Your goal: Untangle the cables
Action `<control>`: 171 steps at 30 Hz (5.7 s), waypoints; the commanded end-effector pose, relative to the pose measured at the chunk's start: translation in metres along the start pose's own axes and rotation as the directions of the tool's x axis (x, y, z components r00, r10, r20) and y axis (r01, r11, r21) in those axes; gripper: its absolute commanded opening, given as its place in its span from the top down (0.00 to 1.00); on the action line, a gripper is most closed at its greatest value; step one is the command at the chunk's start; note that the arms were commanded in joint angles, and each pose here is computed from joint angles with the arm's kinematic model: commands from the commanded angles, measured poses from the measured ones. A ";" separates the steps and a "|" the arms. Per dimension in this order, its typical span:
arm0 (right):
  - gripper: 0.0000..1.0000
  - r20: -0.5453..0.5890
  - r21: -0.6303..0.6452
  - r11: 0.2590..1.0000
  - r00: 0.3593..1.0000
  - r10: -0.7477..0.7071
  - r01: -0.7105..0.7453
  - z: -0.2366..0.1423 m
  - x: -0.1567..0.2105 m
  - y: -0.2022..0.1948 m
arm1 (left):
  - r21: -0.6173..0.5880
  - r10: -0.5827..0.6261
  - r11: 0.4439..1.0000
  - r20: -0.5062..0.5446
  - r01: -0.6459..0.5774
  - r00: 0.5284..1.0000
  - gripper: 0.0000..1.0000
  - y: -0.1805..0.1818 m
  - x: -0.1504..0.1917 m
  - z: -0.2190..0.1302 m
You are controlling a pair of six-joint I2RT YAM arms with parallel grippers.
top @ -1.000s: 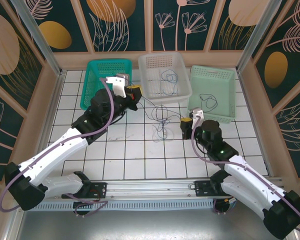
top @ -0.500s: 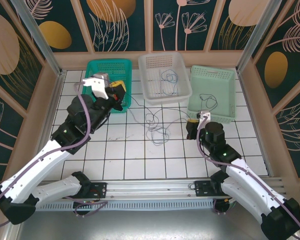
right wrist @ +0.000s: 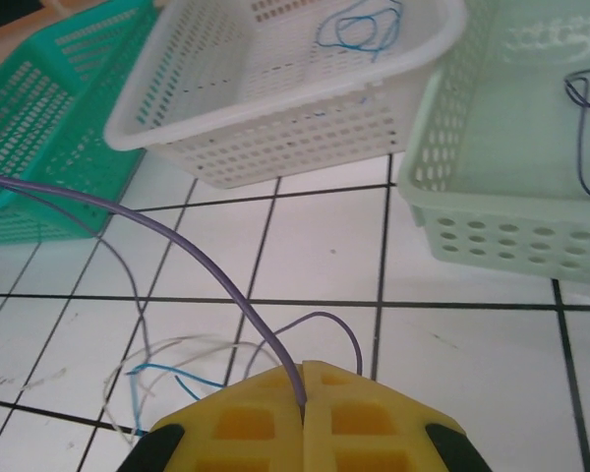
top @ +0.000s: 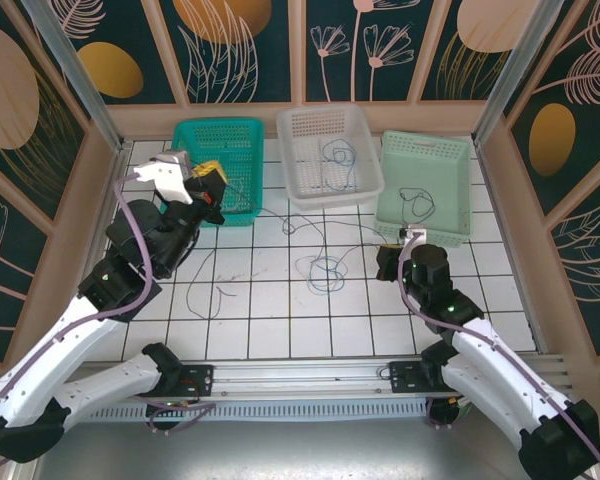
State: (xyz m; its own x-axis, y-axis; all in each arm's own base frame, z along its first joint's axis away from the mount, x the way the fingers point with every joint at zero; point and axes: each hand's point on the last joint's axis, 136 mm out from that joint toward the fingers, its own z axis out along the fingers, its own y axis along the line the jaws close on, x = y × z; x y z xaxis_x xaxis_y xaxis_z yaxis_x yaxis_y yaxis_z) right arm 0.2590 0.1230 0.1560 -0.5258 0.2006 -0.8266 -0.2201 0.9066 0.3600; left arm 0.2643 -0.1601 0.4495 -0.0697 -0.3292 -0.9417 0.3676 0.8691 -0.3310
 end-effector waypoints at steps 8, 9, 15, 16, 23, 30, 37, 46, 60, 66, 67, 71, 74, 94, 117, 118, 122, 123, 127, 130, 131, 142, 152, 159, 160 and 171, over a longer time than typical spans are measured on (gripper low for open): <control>1.00 -0.125 0.054 0.995 0.988 0.087 -0.080 0.017 0.031 -0.017 | -0.074 0.045 0.997 0.202 -0.031 0.978 0.98 0.014 -0.087 -0.050; 1.00 -0.139 0.060 0.995 0.986 0.093 -0.086 0.018 0.034 -0.018 | -0.080 0.048 0.996 0.210 -0.031 0.977 0.98 0.015 -0.091 -0.052; 1.00 -0.204 0.073 0.993 0.973 0.110 -0.096 0.025 0.052 -0.022 | -0.116 0.047 0.993 0.293 -0.013 0.955 0.98 0.025 -0.119 -0.078; 1.00 -0.205 0.056 0.994 0.974 0.101 -0.091 0.025 0.052 -0.018 | -0.103 0.043 0.995 0.299 -0.013 0.953 0.99 0.023 -0.121 -0.080; 1.00 -0.220 -0.194 0.980 0.976 -0.002 -0.042 0.018 0.048 0.025 | -0.022 0.032 0.999 0.255 -0.027 0.966 0.98 0.006 -0.103 -0.061; 0.32 -0.274 -0.233 0.972 0.961 -0.029 -0.037 0.017 0.053 0.033 | 0.063 0.026 0.997 0.179 -0.038 0.983 0.97 -0.017 -0.074 -0.024; 0.14 -0.147 -0.136 0.991 0.989 -0.019 -0.001 0.005 0.004 0.028 | 0.104 0.015 0.994 0.123 -0.028 0.992 0.97 -0.027 -0.047 0.003; 0.18 -0.008 -0.352 0.935 0.998 -0.062 0.055 -0.021 -0.052 0.085 | 0.140 0.016 0.990 0.039 -0.021 0.999 0.96 -0.041 -0.012 0.040; 0.16 0.122 -0.655 0.708 0.962 -0.243 0.262 -0.022 -0.083 0.212 | 0.197 0.009 0.980 -0.060 0.003 0.998 0.97 -0.061 0.030 0.085; 0.15 0.147 -0.744 0.622 0.968 -0.205 0.245 -0.022 -0.090 0.241 | 0.190 0.018 0.982 -0.076 -0.003 0.997 0.96 -0.060 0.041 0.092; 0.15 0.143 -0.739 0.626 0.967 -0.211 0.246 -0.019 -0.090 0.242 | 0.192 0.014 0.981 -0.077 0.001 0.997 0.96 -0.060 0.041 0.092; 0.15 0.122 -0.745 0.626 0.970 -0.209 0.229 -0.010 -0.086 0.244 | 0.215 0.001 0.976 -0.083 0.017 0.997 0.96 -0.064 0.044 0.095; 0.15 0.117 -0.779 0.594 0.978 -0.174 0.199 -0.013 -0.083 0.249 | 0.215 -0.004 0.976 -0.086 0.023 0.996 0.96 -0.065 0.046 0.097; 0.52 0.059 -0.845 0.516 0.983 -0.173 0.141 0.021 -0.065 0.283 | 0.279 -0.042 0.958 -0.100 0.068 0.994 0.96 -0.081 0.050 0.107; 1.00 0.070 -0.388 0.898 0.978 -0.199 0.210 0.014 -0.148 0.133 | 0.094 0.026 0.995 -0.094 -0.017 0.995 0.02 -0.035 0.062 0.090; 1.00 0.076 -0.334 0.919 0.978 -0.196 0.210 0.016 -0.156 0.118 | 0.092 0.029 0.996 -0.099 -0.020 0.995 0.01 -0.034 0.065 0.089; 1.00 0.128 -0.149 0.961 0.968 -0.217 0.235 0.017 -0.183 0.074 | 0.086 0.038 0.996 -0.127 -0.027 0.991 0.01 -0.031 0.075 0.088; 1.00 0.139 -0.121 0.963 0.965 -0.224 0.241 0.017 -0.188 0.068 | 0.088 0.039 0.996 -0.135 -0.028 0.990 0.01 -0.031 0.078 0.088; 1.00 0.187 0.006 0.974 0.957 -0.223 0.226 0.014 -0.211 0.038 | 0.103 0.046 0.994 -0.164 -0.030 0.985 0.01 -0.032 0.088 0.088; 1.00 0.259 0.060 0.981 0.946 -0.193 0.184 0.003 -0.233 0.020 | 0.109 0.047 0.994 -0.176 -0.028 0.983 0.01 -0.032 0.093 0.088; 1.00 0.283 0.080 0.983 0.942 -0.183 0.167 -0.001 -0.240 0.013 | 0.111 0.046 0.993 -0.176 -0.026 0.983 0.01 -0.032 0.094 0.088; 1.00 0.478 0.160 0.987 0.874 -0.089 0.013 -0.042 -0.281 -0.041 | 0.105 0.037 0.994 -0.161 -0.020 0.986 0.01 -0.028 0.093 0.082; 1.00 0.493 0.163 0.986 0.868 -0.060 -0.025 -0.051 -0.281 -0.052 | 0.111 0.032 0.994 -0.158 -0.015 0.987 0.01 -0.028 0.094 0.080; 1.00 0.601 0.046 0.998 0.799 0.000 -0.035 -0.080 -0.295 -0.030 | 0.119 0.030 0.993 -0.176 -0.009 0.984 0.01 -0.027 0.106 0.082; 1.00 0.601 0.022 0.999 0.799 0.009 -0.027 -0.082 -0.293 -0.025 | 0.132 0.031 0.991 -0.185 -0.006 0.982 0.01 -0.029 0.111 0.084; 1.00 0.560 -0.206 0.978 0.816 0.143 -0.030 -0.103 -0.292 0.019 | 0.448 0.269 0.889 -0.337 -0.097 0.902 0.03 -0.079 0.206 0.119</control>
State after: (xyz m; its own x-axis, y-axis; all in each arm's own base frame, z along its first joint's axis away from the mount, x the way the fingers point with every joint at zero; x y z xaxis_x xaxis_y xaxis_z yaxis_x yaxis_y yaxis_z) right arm 0.3406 0.0310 0.4181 -0.0310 0.4582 -0.8883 -0.2685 0.8523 0.4489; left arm 0.3383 -0.3148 0.2775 -0.3678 -0.0073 -0.9299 0.6196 0.7438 -0.2509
